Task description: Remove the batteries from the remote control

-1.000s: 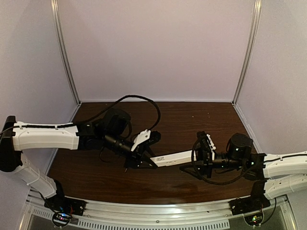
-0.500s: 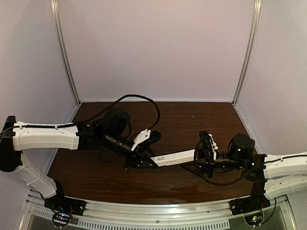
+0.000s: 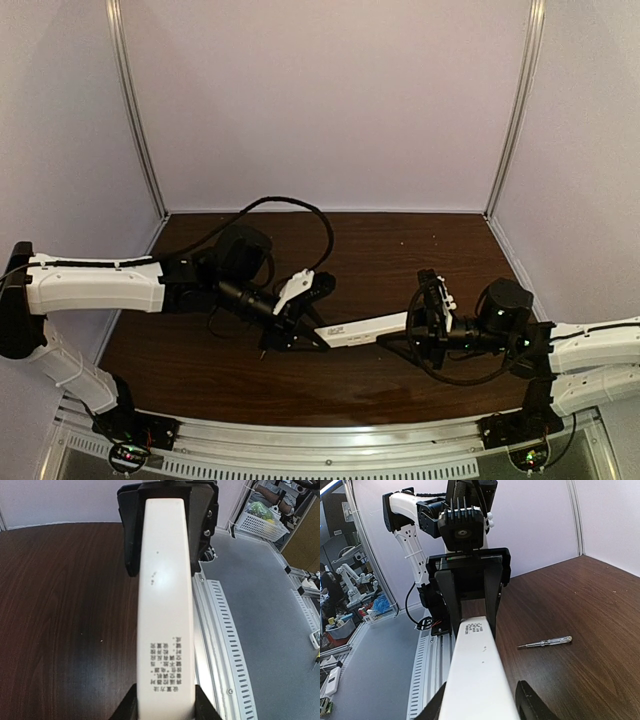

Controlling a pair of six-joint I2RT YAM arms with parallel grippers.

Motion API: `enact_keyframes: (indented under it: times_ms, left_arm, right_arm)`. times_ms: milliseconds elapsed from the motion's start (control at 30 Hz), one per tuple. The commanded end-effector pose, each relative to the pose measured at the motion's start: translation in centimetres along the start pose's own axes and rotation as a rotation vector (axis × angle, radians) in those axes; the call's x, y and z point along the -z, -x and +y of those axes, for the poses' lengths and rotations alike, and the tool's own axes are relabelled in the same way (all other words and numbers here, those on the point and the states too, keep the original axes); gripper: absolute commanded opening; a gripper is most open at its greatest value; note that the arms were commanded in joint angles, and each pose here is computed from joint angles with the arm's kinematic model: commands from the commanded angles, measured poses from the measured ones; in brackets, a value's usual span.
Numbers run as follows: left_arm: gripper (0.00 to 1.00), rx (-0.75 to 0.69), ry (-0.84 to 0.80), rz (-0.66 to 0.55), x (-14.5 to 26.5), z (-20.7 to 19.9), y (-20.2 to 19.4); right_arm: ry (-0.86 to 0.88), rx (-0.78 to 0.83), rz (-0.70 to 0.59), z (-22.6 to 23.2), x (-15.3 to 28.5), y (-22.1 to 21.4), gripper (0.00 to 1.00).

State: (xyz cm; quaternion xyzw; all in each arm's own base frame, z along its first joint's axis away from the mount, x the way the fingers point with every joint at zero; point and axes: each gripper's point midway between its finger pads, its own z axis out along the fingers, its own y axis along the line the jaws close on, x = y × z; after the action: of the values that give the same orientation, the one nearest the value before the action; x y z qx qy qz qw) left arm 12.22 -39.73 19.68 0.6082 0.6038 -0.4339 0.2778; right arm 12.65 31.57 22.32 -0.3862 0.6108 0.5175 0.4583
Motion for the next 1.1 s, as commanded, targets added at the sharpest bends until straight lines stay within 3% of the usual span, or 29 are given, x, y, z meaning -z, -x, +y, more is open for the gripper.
enact_keyframes:
  times_ms: [0,267,400,467,700,733,833,1067]
  left_arm:
    - [0.0,-0.052,-0.012,-0.053,0.2,0.0,1.5]
    - [0.0,-0.048,-0.021,-0.044,-0.1,0.0,1.1]
    - [0.0,-0.046,-0.02,-0.039,-0.2,0.1,0.9]
    - [0.03,-0.046,-0.016,-0.04,-0.1,0.1,0.9]
    - [0.77,-0.064,0.059,-0.119,1.3,0.2,1.7]
    - [0.85,-0.079,0.071,-0.148,1.6,0.1,2.1]
    - [0.93,-0.11,0.081,-0.222,2.7,-0.7,2.8]
    - [0.97,-0.137,0.104,-0.387,4.9,-2.1,3.2]
  right_arm:
    - [-0.027,-0.006,-0.009,-0.7,0.0,-0.3,0.43]
    - [-0.033,-0.018,0.0,-1.1,-0.4,-1.0,0.21]
    - [-0.04,-0.029,0.006,-1.3,-0.5,-1.3,0.03]
    - [-0.044,-0.041,0.005,-1.4,-0.4,-1.5,0.0]
    - [-0.043,-0.064,-0.081,-1.1,0.8,-0.8,0.0]
    - [-0.041,-0.067,-0.096,-1.0,0.9,-0.5,0.0]
    - [-0.03,-0.072,-0.14,-0.7,1.3,0.2,0.0]
    - [0.049,-0.074,-0.26,0.9,2.4,2.2,0.0]
